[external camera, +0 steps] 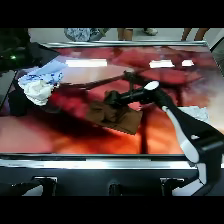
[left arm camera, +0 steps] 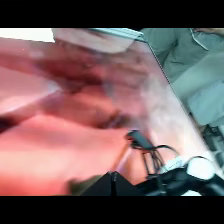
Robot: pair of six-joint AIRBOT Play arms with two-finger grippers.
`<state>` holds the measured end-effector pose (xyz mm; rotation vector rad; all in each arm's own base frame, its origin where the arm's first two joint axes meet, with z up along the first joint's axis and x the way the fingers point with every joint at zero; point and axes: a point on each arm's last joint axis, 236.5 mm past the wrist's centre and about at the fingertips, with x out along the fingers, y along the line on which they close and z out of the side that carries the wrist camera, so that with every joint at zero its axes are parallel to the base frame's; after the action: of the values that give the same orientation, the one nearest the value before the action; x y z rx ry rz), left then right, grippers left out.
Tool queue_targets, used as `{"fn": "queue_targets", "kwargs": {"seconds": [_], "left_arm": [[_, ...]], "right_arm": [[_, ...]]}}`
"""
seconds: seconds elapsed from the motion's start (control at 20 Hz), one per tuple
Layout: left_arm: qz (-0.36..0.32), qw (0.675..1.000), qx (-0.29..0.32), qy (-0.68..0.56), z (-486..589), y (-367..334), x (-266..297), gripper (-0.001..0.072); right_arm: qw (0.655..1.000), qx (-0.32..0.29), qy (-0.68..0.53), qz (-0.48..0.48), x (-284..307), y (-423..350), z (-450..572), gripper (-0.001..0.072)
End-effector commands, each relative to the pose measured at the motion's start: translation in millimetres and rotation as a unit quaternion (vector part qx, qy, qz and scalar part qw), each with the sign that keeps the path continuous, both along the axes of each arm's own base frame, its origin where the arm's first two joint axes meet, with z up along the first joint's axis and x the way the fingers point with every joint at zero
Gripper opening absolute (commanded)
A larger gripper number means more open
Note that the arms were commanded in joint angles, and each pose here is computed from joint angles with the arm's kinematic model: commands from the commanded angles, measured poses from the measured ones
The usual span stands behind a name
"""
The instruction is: Fold the shirts.
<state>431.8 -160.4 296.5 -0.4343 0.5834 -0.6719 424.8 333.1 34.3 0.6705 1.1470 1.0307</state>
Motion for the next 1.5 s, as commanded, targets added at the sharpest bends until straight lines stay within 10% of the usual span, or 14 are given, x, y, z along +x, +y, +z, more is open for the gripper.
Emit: {"fn": "queue_targets", "kwargs": {"seconds": [0.0,0.5,0.85,1.05,1.15,1.45], "left_arm": [[0.001,0.999,0.041,-0.008,2,9,-16,0.003],[0.036,0.993,0.102,0.052,-66,40,-5,0.0031],[0.034,0.992,0.101,0.069,-80,39,-7,0.0032],[0.034,0.992,0.1,0.07,-80,39,-7,0.0032],[0.035,0.992,0.1,0.07,-81,40,-6,0.0032],[0.031,0.992,0.105,0.065,-81,40,-6,0.0033]], "right_arm": [[0.998,0.069,0.011,0.009,4,24,-9,0.0607],[0.937,-0.335,0.096,-0.014,-53,-287,-60,0.0653],[0.965,-0.155,0.153,-0.143,-63,-193,-123,0.062],[0.97,-0.13,0.122,-0.167,-42,-165,-120,0.0404],[0.973,-0.076,0.12,-0.183,-30,-154,-98,0.0068],[0.992,-0.046,-0.024,-0.117,-2,-219,30,0.0045]]}}
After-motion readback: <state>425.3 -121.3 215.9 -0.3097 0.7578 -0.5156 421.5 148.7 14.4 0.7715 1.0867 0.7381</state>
